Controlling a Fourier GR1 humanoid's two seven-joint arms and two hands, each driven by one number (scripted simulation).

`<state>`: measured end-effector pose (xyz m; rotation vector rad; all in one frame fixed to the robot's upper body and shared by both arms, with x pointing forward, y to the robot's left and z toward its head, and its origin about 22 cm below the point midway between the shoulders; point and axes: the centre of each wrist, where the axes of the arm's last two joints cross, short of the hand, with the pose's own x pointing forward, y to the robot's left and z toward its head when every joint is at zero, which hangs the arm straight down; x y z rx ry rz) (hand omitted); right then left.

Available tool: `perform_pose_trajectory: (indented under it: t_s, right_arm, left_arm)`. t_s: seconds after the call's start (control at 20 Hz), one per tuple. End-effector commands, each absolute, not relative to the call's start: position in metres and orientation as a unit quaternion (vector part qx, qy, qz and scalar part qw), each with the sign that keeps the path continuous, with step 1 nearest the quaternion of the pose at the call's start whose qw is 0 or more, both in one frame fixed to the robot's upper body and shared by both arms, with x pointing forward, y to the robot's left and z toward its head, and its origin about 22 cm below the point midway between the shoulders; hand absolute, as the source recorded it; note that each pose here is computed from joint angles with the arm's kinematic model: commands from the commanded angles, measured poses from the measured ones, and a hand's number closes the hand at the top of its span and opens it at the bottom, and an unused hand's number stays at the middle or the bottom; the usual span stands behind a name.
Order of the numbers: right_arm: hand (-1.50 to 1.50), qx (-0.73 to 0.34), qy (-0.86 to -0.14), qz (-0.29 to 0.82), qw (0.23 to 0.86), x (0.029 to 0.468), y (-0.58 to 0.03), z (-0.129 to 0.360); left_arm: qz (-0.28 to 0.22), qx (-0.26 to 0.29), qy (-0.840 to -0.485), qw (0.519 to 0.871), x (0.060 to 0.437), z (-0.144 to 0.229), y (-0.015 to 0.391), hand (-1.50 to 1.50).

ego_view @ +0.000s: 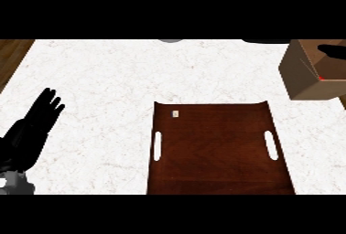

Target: Pick the can from the tray and place it in the cardboard box

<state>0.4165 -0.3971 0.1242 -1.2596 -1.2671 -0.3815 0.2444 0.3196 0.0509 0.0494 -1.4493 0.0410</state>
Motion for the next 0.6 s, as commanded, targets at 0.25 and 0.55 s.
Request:
perform_pose_trajectory:
  t_s: [0.25, 0.55]
  right_arm:
    - [-1.5, -0.505, -0.584, -0.212, 0.599, 0.359, -0.449, 0.119]
    - [-1.5, -0.503, -0.588, -0.185, 0.606, 0.316, -0.47, 0.114]
  left_arm:
    - [0.036, 0.029, -0.663, 0.747, 0.239, 0.047, 0.32, 0.0]
    - [0.027, 0.023, -0.654, 0.755, 0.229, 0.05, 0.321, 0.0]
